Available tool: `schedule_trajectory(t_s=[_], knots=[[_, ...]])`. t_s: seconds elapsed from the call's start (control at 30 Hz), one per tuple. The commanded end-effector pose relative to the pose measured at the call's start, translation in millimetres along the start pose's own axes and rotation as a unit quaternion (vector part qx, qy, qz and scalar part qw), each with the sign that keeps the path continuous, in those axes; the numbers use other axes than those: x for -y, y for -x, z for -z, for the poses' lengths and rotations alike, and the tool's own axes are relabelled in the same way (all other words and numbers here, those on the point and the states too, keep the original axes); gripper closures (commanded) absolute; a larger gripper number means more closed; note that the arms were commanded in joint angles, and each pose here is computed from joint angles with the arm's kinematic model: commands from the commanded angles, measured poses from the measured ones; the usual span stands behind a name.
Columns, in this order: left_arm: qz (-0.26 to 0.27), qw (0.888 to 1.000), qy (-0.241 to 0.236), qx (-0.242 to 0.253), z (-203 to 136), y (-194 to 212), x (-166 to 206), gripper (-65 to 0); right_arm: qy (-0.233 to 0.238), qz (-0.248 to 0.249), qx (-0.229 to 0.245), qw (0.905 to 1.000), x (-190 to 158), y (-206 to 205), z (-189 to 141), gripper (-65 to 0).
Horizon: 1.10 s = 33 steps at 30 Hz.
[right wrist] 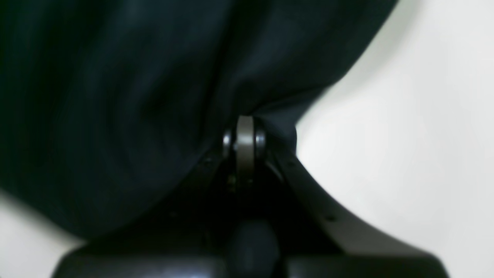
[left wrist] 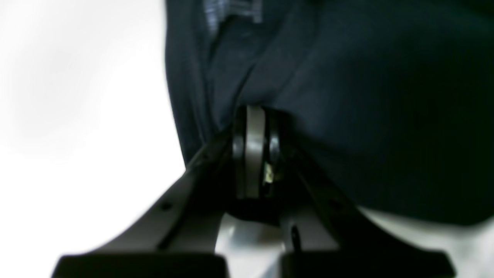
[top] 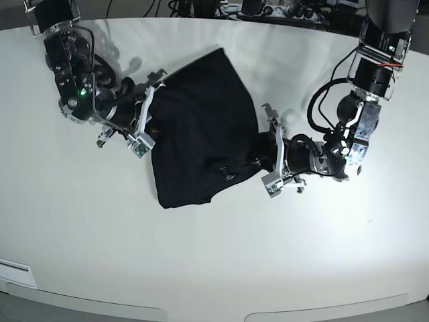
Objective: Fold the T-shirt properly
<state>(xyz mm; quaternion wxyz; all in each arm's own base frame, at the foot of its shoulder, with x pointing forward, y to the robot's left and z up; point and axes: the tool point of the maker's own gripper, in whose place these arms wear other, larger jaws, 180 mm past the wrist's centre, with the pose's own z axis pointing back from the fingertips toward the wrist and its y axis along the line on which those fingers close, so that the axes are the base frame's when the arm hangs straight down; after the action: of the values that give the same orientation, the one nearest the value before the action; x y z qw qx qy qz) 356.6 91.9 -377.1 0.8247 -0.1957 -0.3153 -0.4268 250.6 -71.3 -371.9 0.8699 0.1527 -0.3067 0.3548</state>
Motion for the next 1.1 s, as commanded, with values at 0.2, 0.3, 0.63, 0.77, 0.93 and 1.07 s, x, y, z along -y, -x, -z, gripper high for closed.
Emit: schedule_trajectory(t_s=[0.2, 0.3, 0.63, 0.77, 0.93, 1.07], knots=[[0.022, 0.996, -0.084, 0.03, -21, -46, -51, 0.0, 0.058, 0.031, 0.061, 0.996, -8, -21, -32, 0.0], [0.03, 0.994, -0.092, 0.041, -26, -59, -58, 0.0, 0.091, 0.052, 0.09, 0.9904, 8, -31, -43, 0.0], [-0.097, 0.983, 0.041, 0.148, -75, -99, -41, 0.0, 0.068, 0.026, 0.298, 0.9518, 14, -107, -127, 0.0], [-0.155, 0.961, 0.127, 0.191, -110, -108, -26, 0.0, 0.033, 0.044, 0.318, 0.9464, 13, -105, -150, 0.0], [-0.166, 0.963, 0.103, 0.184, -141, -83, -36, 0.0, 0.001, 0.055, 0.314, 0.948, 2, -79, -167, 0.0], [-0.159, 0.969, 0.075, 0.175, -159, -60, -30, 0.0, -0.008, 0.093, 0.297, 0.9505, -2, -55, -184, 0.0]])
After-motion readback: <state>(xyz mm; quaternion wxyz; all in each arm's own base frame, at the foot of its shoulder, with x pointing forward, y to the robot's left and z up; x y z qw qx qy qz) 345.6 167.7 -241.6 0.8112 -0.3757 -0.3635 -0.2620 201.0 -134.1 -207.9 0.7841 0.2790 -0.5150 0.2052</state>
